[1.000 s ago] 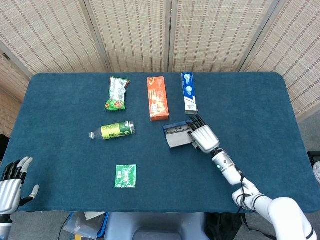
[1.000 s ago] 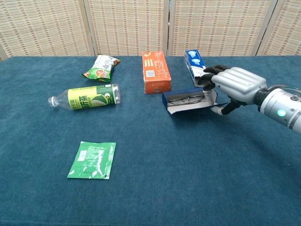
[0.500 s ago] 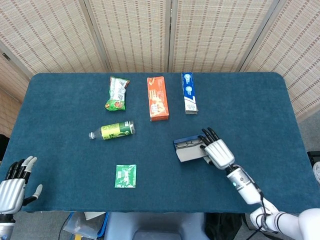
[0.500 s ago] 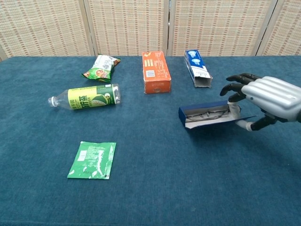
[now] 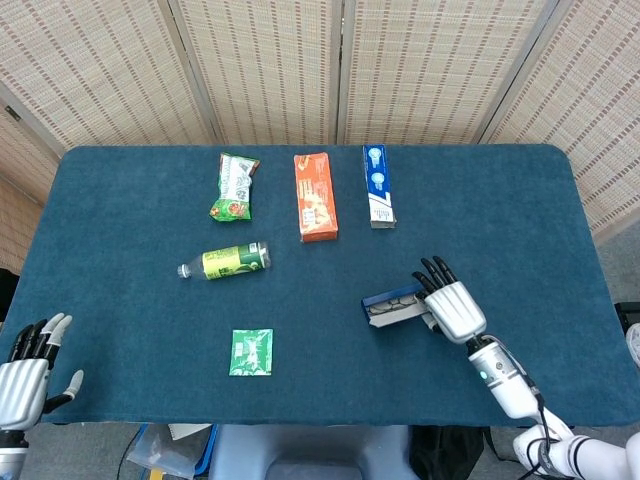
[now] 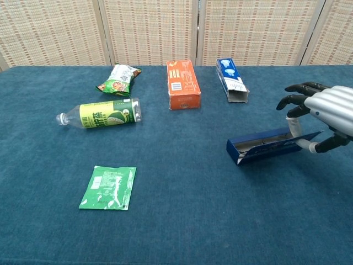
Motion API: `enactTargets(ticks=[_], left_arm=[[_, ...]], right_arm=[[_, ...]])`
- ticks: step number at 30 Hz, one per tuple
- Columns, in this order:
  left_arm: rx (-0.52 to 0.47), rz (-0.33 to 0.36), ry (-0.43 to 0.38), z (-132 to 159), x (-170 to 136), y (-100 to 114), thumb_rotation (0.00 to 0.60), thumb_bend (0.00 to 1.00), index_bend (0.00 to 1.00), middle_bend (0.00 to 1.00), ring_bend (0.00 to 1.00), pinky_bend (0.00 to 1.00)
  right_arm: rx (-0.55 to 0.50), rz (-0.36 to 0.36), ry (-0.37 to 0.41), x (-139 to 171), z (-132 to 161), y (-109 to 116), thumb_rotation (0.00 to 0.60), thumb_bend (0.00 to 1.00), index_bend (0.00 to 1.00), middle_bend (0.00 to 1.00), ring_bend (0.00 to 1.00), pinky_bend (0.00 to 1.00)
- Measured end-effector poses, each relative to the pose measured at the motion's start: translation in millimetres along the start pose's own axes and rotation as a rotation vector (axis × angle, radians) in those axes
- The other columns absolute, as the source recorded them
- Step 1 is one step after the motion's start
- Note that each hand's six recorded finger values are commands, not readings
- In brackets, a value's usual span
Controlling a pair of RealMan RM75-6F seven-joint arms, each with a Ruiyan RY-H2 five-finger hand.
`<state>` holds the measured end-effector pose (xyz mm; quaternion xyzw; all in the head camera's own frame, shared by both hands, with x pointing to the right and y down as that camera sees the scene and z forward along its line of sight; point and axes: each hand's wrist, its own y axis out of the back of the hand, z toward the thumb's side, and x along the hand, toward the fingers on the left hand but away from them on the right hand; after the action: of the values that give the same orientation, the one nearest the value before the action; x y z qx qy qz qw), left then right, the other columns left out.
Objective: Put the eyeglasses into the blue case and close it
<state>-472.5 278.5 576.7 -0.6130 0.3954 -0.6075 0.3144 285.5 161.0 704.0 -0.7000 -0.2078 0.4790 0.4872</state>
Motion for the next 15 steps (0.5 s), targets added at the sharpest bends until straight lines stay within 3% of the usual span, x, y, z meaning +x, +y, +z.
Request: enactTargets(ticks=[7, 13, 15], left_arm=[[-0.001, -0.003, 0.014, -5, -3, 0, 0.600, 0.36, 0.00, 0.00, 0.00, 0.00], [-0.004, -0.002, 0.015, -6, -3, 0, 0.600, 0.36, 0.00, 0.00, 0.00, 0.00], [-0.004, -0.004, 0.018, -7, -3, -1, 0.600, 0.36, 0.00, 0.00, 0.00, 0.00]], right_arm=[[0.016, 0.009, 0.002, -22, 3, 0, 0.600, 0.39, 0.58, 0.11, 0.00, 0.00], [0.029, 0.028, -0.014, -38, 3, 0, 0.600, 0.34, 0.24, 0.03, 0.00, 0.00], [0.034, 0.034, -0.022, -45, 3, 0, 0.600, 0.33, 0.18, 0.01, 0.00, 0.00]])
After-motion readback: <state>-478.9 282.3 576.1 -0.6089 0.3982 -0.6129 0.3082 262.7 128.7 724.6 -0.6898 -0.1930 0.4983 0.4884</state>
